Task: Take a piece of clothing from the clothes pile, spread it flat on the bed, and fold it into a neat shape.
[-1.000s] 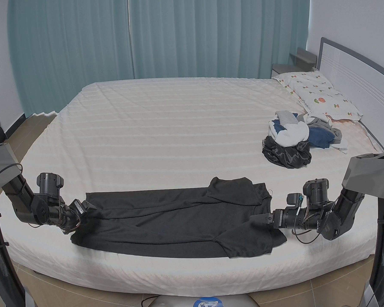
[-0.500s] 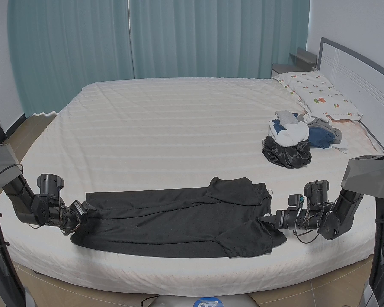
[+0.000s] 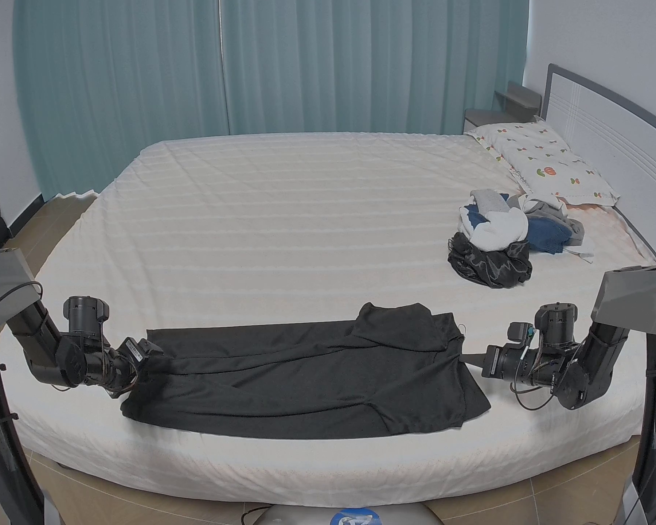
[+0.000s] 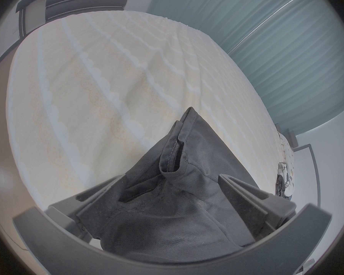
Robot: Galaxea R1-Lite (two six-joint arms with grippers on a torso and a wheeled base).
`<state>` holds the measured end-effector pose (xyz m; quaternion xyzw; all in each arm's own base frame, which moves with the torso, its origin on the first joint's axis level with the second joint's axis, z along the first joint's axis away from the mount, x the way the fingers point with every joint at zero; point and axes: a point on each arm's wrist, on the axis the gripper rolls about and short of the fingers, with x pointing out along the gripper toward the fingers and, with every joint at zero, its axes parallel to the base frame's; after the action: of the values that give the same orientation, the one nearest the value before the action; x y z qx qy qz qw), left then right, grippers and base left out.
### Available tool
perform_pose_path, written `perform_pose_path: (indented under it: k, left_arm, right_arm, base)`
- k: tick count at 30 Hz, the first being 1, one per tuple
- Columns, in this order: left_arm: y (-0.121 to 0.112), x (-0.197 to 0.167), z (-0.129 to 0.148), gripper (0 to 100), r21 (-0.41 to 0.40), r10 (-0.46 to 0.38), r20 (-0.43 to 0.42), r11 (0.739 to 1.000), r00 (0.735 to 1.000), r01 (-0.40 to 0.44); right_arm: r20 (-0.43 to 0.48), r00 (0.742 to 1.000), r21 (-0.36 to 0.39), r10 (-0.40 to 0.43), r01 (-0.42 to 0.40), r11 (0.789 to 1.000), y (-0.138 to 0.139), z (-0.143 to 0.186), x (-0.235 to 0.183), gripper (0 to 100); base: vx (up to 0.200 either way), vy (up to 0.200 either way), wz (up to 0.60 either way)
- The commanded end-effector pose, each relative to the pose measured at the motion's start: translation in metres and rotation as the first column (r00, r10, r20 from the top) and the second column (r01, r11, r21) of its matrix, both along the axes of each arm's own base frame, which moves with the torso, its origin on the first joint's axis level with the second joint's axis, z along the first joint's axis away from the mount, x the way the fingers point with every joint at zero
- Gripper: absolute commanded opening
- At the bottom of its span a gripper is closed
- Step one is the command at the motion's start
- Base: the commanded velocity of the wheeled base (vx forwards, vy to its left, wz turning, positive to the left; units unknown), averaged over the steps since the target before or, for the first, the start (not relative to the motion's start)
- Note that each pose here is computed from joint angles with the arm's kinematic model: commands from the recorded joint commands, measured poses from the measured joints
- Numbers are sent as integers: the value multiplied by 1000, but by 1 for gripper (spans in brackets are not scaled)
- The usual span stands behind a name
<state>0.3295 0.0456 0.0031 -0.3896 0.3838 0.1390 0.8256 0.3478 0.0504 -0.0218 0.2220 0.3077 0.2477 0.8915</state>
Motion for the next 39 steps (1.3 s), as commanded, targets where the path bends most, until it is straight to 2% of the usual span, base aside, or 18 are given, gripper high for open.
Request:
perform_pose_path:
  k: [1,7,12,21,22,33,37,39]
  left_arm:
    - [1,1,-3,100,-2,2,-7,1000,1000,-2]
    - [1,5,-7,100,7,8,-10,1000,1000,-8]
    - [1,8,-12,100,38,32,9,999,999,-32]
    - [-2,9,-8,100,38,18,34,999,999,-20]
    - [-2,8,-9,0,36,15,30,999,999,-16]
    - [-8,6,-13,0,70,-25,13,997,1000,24]
    - [-5,5,-11,0,94,4,10,996,1000,-5]
    - [0,2,-12,0,125,47,2,991,999,-47]
  right_arm:
    - [-7,1000,6,-20,20,1000,-6,-4,0,0]
    - [-20,999,30,-47,48,998,-10,-14,1,0]
    - [-21,999,29,-45,46,999,-9,-22,0,0]
    - [-21,999,31,-34,34,999,-6,-23,-6,0]
    - [-21,999,32,-33,33,999,-5,-23,-6,0]
    - [-19,999,33,-33,34,999,-6,-22,-7,0]
    - [-22,999,33,-33,34,999,-6,-21,-10,0]
    - [1,999,36,-33,33,999,-6,-20,-11,0]
  base:
    - [0,0,0]
    - [0,0,0]
    - [0,0,0]
    - [0,0,0]
    - [0,0,0]
    - [0,0,0]
    - [0,0,0]
    - [0,0,0]
